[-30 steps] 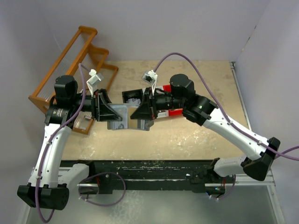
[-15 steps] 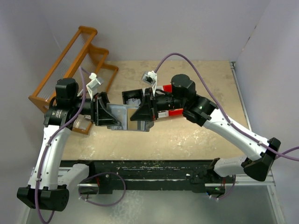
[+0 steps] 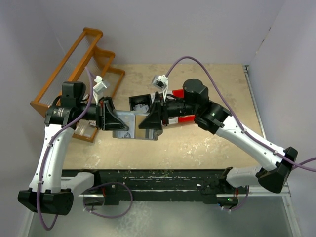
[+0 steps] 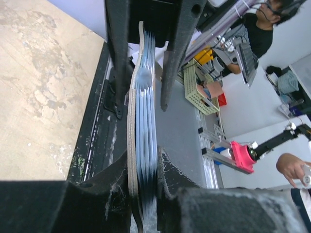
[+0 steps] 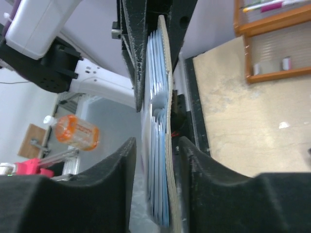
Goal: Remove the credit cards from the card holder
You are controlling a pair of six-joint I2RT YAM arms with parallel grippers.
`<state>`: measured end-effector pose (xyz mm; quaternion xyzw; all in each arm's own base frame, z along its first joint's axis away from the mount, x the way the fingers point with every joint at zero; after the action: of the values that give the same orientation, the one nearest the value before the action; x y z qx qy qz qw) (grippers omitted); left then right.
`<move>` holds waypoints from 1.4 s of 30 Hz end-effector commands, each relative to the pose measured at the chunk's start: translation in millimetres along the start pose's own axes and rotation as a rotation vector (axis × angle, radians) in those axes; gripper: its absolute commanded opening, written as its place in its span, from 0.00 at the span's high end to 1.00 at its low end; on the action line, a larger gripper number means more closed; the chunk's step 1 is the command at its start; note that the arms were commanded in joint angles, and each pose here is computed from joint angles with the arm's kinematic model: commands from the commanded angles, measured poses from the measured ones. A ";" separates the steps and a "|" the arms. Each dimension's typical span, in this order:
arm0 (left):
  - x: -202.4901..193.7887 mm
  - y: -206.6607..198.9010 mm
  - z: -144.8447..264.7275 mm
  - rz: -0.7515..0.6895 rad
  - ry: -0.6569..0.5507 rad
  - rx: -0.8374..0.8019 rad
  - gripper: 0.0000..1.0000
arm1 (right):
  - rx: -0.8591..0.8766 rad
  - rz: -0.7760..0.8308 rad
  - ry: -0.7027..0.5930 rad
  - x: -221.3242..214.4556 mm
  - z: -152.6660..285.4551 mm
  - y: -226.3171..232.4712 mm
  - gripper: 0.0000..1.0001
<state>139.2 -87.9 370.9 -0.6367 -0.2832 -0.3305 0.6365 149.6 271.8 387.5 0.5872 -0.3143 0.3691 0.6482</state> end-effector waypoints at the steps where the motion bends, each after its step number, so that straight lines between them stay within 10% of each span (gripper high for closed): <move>1: 9.4 -12.0 0.6 -0.027 -0.010 -0.005 0.99 | -0.036 0.049 -0.093 18.4 18.8 1.2 0.46; 12: 15.8 20.9 1.7 0.025 -0.085 0.345 1.00 | -0.452 -0.025 -0.391 45.1 85.7 -12.4 0.29; 23: 22.9 33.5 1.2 0.093 -0.099 0.359 1.00 | -0.075 -0.110 -0.319 8.5 22.9 4.1 0.35; 42: 20.5 7.2 -0.3 0.070 -0.042 0.085 1.00 | -0.001 -0.197 -0.277 -2.2 -14.3 -30.3 0.44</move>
<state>172.1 -89.7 365.0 -0.5861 -0.2945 -0.2296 0.7191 169.9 280.0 361.5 0.6420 -0.3262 0.2193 0.6583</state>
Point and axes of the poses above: each gripper's point midway between its finger pads, its own z axis back along the fingers, its own y axis along the line the jaws close on, x = y × z, the point moved 10 cm from there along z, back along the fingers, and after that the axes turned 1 degree about -z, right-handed, at the moved point
